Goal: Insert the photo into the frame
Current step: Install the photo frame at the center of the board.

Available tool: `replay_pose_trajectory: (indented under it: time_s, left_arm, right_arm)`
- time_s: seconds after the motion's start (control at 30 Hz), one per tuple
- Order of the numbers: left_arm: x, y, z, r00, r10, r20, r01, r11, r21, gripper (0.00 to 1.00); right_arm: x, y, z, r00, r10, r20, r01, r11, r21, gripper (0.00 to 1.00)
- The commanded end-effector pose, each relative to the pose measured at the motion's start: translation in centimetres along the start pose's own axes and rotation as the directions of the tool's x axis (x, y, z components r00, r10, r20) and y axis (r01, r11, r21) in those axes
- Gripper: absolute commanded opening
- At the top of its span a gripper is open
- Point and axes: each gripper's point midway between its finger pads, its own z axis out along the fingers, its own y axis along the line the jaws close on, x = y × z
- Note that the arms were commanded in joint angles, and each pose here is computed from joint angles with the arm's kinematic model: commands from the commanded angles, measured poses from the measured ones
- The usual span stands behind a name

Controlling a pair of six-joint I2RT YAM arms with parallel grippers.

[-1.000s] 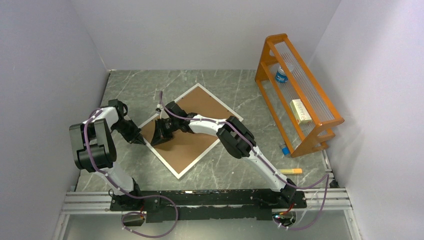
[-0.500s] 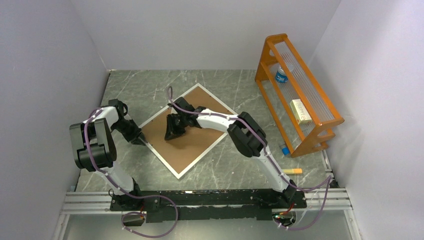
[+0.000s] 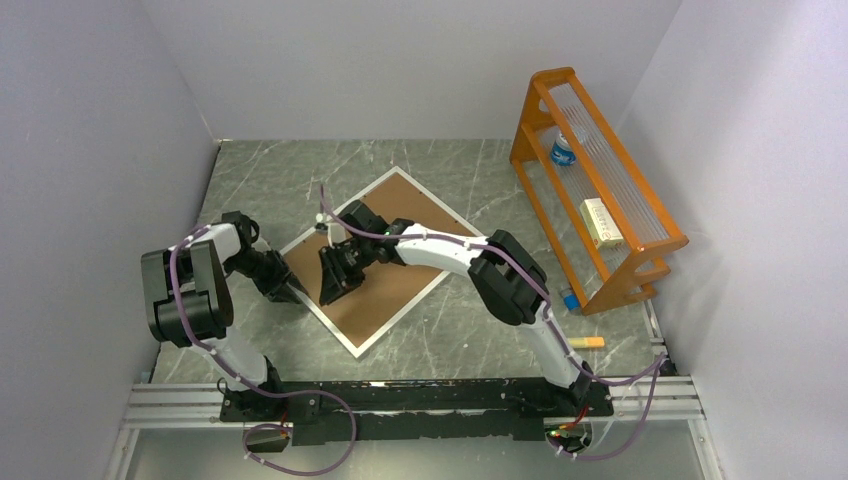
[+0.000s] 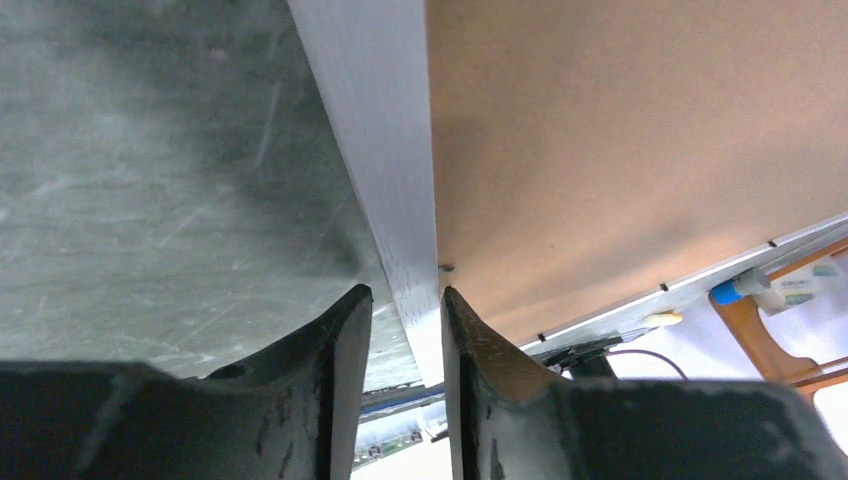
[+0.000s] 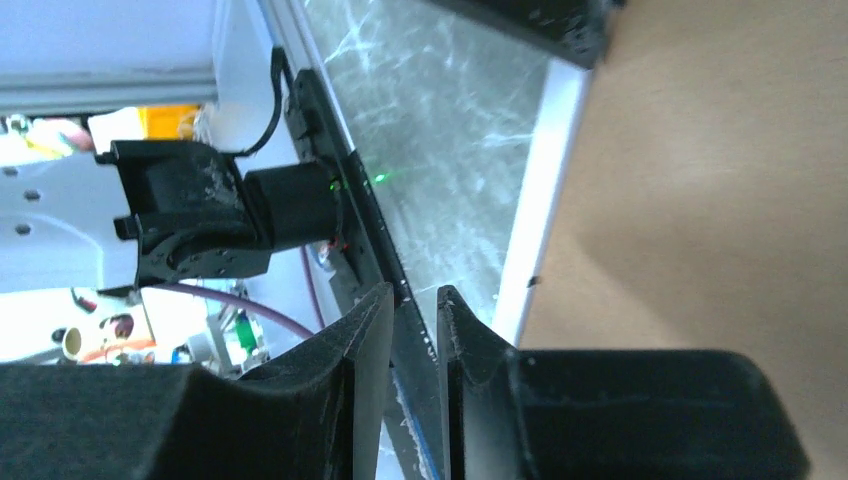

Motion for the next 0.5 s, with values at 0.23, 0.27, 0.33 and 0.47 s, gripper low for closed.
replay_pose_trajectory:
  time_s: [0.23,0.27,0.33,0.47]
  left_arm:
    - [0.4,0.6,1.3,0.998,-0.013,-0.058,0.011,0.999,-0.036,0.20]
    - [0.4,0.6,1.4,0.998,-0.012,-0.060,0.010,0.999,-0.039,0.20]
    - [0.5,0.7,1.4,0.998,-0.012,-0.062,0.010,0.999,-0.044,0.20]
    - [0.4,0.7,1.4,0.998,-0.010,-0.063,0.007,0.999,-0.045,0.20]
  right_arm:
    - [3.2,-2.3,2.2,0.986,0.111,-0.124,-0.108,0.994,0.036,0.23]
    - [3.4,-2.6,2.4,0.984,0.119,-0.132,-0.114,0.993,0.044,0.24]
    - [3.7,-3.2,2.8,0.980,0.136,-0.142,-0.129,0.990,0.058,0.23]
    - [4.1,-4.0,3.2,0.977,0.152,-0.151,-0.142,0.987,0.072,0.22]
